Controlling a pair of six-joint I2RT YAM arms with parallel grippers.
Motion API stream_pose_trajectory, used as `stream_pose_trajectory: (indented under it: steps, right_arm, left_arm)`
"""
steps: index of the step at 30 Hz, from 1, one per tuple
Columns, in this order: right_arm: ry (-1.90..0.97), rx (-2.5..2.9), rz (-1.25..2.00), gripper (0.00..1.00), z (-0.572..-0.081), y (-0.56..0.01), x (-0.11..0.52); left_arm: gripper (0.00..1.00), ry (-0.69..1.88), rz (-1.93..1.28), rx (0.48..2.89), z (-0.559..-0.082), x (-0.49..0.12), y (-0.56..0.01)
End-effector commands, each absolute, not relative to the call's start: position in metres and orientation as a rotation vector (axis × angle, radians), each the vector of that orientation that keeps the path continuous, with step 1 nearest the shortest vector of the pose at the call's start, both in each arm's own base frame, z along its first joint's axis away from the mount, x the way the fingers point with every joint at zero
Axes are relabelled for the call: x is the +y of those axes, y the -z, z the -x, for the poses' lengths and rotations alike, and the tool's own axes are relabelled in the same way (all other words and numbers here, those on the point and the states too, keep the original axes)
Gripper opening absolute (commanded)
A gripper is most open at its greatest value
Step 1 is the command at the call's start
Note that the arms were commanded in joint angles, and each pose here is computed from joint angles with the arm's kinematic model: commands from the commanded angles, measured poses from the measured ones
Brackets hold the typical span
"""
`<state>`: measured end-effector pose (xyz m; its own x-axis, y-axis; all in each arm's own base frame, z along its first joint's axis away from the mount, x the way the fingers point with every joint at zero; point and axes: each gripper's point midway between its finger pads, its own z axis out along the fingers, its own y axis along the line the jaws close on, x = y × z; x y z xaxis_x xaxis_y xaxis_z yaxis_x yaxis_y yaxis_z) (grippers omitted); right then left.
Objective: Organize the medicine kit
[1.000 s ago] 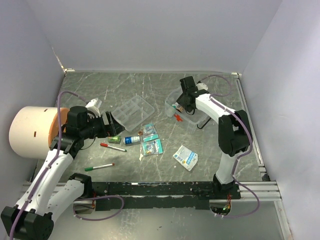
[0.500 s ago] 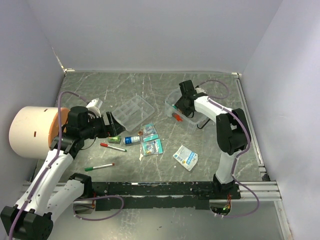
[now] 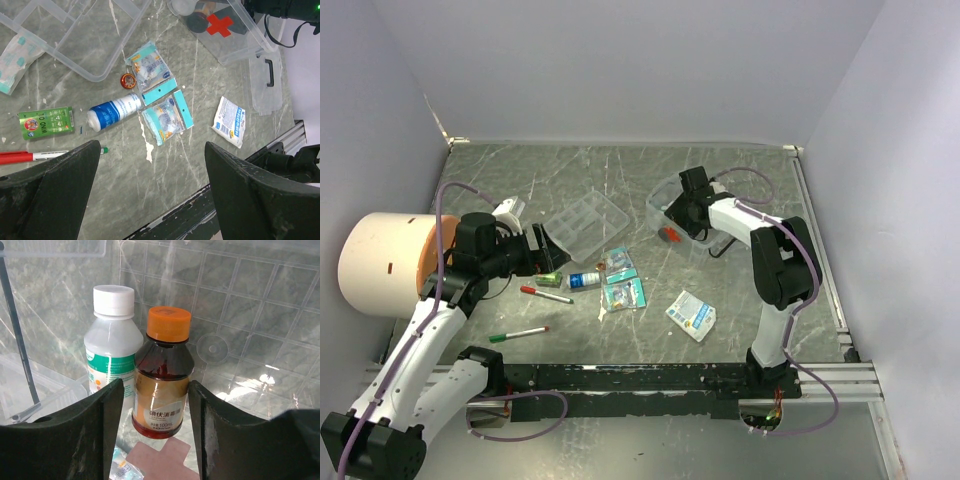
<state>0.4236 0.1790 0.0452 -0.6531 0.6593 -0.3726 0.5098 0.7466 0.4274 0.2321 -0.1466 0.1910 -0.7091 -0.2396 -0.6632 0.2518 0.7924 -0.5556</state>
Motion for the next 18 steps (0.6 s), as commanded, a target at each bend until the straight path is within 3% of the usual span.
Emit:
stream_pose_trajectory:
  steps: [1,6,12,18]
  right_arm:
    - [-0.463,2.414,-0.872,0.52,-0.426,-0.05,0.188]
    - [-0.431,2.381,-0.856,0.52,-0.426,-0.066,0.181]
    - [-0.324,2.258,-0.796,0.59,-0.431,-0.118,0.157]
    - [-0.344,2.179,-0.584,0.6,-0.422,-0.17,0.156]
  left_arm:
    - [0.96,0.807,-0.014,2.198,-0.234,-0.146,-0.197]
    - [0.96,0.798,-0.008,2.204,-0.235,-0.145,-0.196]
    - [0.97,0.764,0.019,2.21,-0.237,-0.14,-0.195]
    - [1.0,0.742,0.037,2.203,-0.236,-0.136,-0.197]
